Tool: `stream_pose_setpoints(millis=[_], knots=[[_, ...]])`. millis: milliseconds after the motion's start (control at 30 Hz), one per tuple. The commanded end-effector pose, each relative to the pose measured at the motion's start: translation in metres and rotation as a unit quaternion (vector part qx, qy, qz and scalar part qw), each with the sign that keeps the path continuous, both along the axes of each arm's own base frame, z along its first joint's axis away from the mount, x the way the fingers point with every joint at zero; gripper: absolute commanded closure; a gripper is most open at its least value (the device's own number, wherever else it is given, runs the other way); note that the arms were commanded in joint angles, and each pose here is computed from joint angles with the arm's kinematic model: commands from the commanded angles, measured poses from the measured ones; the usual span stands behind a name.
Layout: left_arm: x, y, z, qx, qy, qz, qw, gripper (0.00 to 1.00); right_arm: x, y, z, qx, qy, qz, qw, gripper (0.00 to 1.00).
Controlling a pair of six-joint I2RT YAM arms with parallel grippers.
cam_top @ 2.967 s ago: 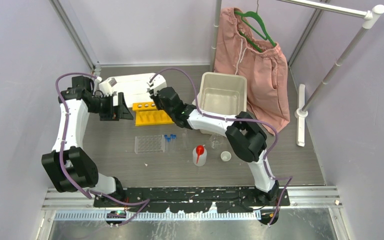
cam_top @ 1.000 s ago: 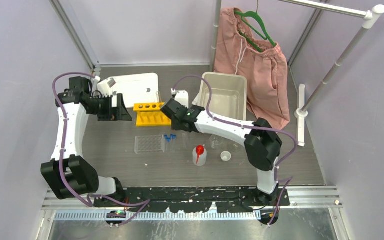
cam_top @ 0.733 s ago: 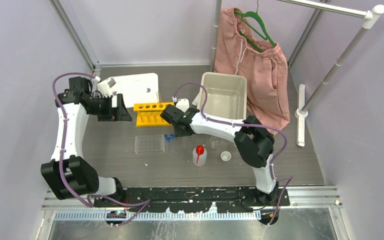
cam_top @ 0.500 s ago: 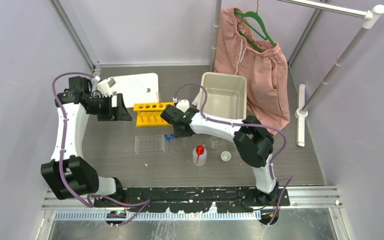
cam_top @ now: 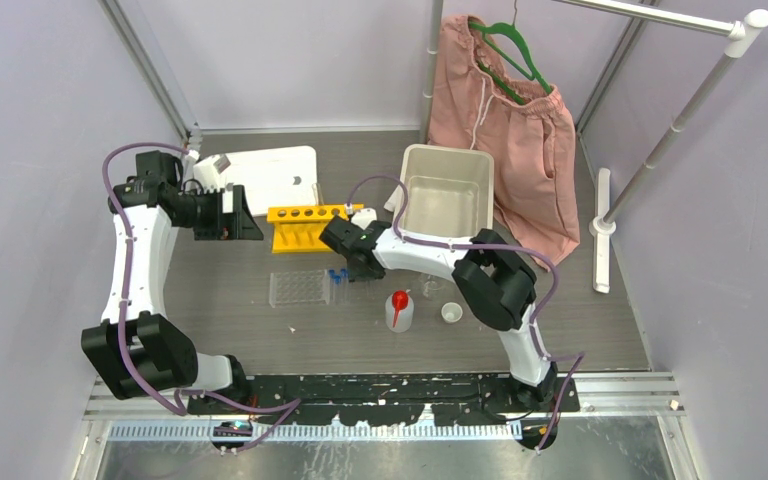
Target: Organize the chemistry lab equipment
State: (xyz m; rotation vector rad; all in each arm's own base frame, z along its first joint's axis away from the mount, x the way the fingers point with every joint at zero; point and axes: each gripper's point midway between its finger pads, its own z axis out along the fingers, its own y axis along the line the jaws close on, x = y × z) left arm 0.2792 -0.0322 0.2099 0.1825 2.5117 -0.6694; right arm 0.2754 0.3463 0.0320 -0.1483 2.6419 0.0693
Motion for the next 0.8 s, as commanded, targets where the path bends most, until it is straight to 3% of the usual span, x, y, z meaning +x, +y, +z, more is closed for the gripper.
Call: stream_pose_setpoints(millis=[0,300,467,600,767], knots=[[0.0,-0.003,0.022,0.001,-0.038,-0.009,0.999,0.13,0.002,0.008,0.0,0.016,-0.002,-0.007,1.0,0.63],[-0.002,-0.002,0.023,0.003,-0.04,-0.009,0.999,0.13,0.002,0.015,-0.011,0.02,0.007,-0.002,1.0,0.65],[-0.003,-0.003,0.024,0.001,-0.04,-0.009,0.999,0.13,0.009,0.021,-0.006,0.027,0.003,0.0,1.0,0.82],[-0.004,-0.005,0.027,-0.003,-0.042,-0.009,0.999,0.13,0.02,0.029,0.023,0.045,-0.022,0.005,0.999,0.97],[-0.013,-0.017,0.034,-0.028,-0.047,-0.043,0.998,0.14,0.032,0.042,0.092,0.11,-0.085,0.016,0.99,0.99]])
